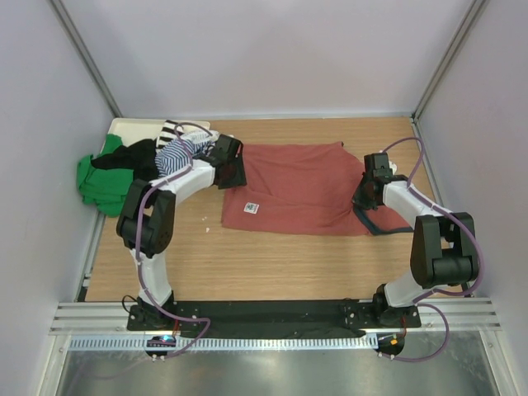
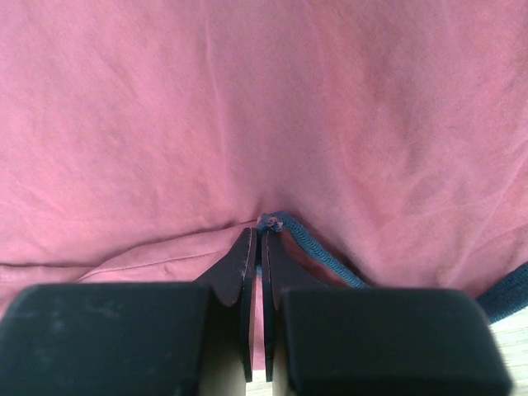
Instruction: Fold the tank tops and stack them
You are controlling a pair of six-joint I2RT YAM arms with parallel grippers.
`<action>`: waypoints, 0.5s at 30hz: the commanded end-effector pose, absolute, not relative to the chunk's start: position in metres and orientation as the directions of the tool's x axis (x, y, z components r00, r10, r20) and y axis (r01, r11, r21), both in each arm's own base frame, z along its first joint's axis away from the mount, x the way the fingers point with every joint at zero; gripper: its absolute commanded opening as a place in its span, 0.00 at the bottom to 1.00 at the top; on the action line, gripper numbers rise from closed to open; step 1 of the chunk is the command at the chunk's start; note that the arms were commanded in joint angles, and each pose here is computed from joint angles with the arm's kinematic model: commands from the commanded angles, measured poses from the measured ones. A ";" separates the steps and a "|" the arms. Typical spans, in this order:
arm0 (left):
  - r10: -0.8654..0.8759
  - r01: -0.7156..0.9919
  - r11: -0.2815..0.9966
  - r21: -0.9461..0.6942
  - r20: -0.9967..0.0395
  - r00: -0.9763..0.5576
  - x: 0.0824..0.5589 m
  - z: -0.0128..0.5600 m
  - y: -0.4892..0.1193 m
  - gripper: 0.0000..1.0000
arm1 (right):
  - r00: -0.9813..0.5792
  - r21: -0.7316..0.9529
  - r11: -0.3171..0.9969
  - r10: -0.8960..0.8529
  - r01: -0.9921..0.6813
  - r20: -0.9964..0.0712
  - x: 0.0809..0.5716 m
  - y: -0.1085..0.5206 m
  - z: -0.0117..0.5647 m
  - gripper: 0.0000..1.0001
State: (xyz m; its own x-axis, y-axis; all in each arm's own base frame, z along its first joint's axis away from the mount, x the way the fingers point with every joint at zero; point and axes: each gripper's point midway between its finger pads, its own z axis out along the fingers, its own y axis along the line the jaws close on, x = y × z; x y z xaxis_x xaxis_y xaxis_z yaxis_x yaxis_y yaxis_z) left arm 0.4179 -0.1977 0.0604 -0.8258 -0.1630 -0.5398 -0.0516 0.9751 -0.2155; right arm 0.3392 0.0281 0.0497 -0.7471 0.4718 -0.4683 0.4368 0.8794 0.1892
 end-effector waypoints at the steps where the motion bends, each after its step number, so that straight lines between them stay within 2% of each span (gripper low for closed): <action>1: -0.155 -0.044 0.976 -0.213 -0.540 -0.827 0.426 0.061 -0.202 0.48 | -0.723 0.217 0.882 0.468 0.418 -0.509 0.355 0.030 0.061 0.05; 7: -0.159 -0.068 0.980 -0.188 -0.524 -0.837 0.433 0.046 -0.201 0.48 | -0.726 0.224 0.883 0.468 0.413 -0.503 0.355 0.032 0.059 0.05; 9: -0.155 -0.065 0.980 -0.188 -0.515 -0.843 0.434 0.041 -0.204 0.44 | -0.727 0.223 0.883 0.467 0.413 -0.504 0.355 0.031 0.059 0.05; 10: -0.157 -0.068 0.980 -0.189 -0.513 -0.844 0.436 0.039 -0.204 0.41 | -0.726 0.225 0.884 0.466 0.410 -0.506 0.355 0.032 0.060 0.05; 11: -0.158 -0.068 0.979 -0.192 -0.510 -0.845 0.436 0.038 -0.206 0.29 | -0.725 0.225 0.884 0.466 0.411 -0.507 0.355 0.032 0.060 0.05; 14: -0.156 -0.068 0.979 -0.190 -0.504 -0.849 0.437 0.034 -0.206 0.09 | -0.728 0.221 0.885 0.464 0.411 -0.505 0.354 0.031 0.059 0.04; 15: -0.155 -0.066 0.980 -0.190 -0.504 -0.850 0.436 0.034 -0.206 0.05 | -0.728 0.221 0.885 0.464 0.411 -0.505 0.354 0.031 0.059 0.04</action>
State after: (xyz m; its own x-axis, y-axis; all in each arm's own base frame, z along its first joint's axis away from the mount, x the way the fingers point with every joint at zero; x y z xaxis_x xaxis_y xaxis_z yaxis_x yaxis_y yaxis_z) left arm 0.4279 -0.2019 0.0249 -0.8616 -0.1516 -0.4844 -0.0722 0.9813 -0.1786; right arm 0.3412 0.0308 0.0487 -0.7498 0.4700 -0.4658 0.4276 0.8813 0.2010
